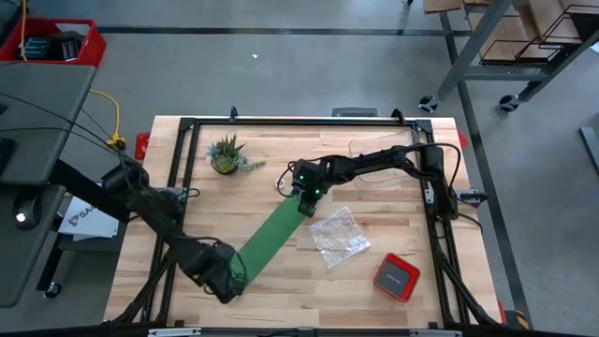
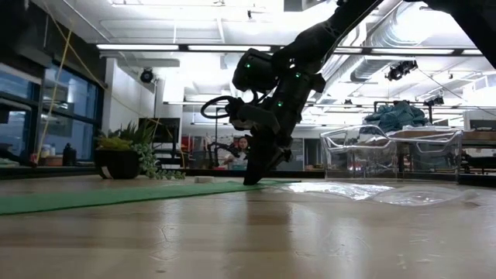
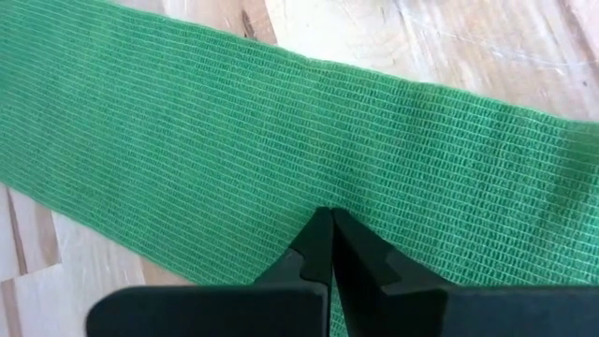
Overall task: Roll bandage
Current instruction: Roll the green bandage
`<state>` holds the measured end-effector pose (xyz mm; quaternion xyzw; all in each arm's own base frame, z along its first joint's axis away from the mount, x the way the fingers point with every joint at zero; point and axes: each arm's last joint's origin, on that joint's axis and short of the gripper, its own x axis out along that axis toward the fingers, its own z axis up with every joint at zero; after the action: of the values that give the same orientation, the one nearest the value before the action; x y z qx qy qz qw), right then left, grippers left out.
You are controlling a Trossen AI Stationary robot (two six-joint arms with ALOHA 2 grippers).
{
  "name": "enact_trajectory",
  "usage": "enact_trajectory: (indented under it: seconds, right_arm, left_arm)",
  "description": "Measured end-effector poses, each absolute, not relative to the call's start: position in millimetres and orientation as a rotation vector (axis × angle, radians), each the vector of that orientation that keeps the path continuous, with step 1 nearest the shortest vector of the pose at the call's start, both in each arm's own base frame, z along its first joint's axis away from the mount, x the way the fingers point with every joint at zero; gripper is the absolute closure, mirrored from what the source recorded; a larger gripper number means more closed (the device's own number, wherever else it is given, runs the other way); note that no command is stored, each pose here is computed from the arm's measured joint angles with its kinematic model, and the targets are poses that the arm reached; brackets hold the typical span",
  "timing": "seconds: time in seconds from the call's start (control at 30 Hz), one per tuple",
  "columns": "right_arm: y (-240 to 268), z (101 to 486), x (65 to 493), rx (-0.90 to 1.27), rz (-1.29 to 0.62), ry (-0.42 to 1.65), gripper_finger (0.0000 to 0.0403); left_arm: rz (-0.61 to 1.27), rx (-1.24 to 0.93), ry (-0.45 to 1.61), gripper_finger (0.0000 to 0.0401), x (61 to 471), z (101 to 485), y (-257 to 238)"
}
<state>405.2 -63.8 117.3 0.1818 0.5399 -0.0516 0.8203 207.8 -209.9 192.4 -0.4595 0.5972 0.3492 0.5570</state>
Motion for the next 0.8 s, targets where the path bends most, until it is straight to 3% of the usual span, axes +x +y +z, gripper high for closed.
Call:
enact_trajectory:
  seconds: [0.27, 0.5, 0.8]
  right_arm:
    - [-64, 117, 405, 0.385, -0.114, 1.147, 0.0402]
    - [-65, 118, 406, 0.391, -0.104, 1.137, 0.0402]
    - [-59, 136, 407, 0.451, -0.007, 1.069, 0.0402]
  left_arm:
    - [0.818, -1.162, 1.236, 0.0401, 193, 219, -213]
    - [0.829, -1.114, 1.132, 0.0401, 210, 219, -195]
    - [0.835, -1.027, 1.171, 0.0401, 221, 209, -177]
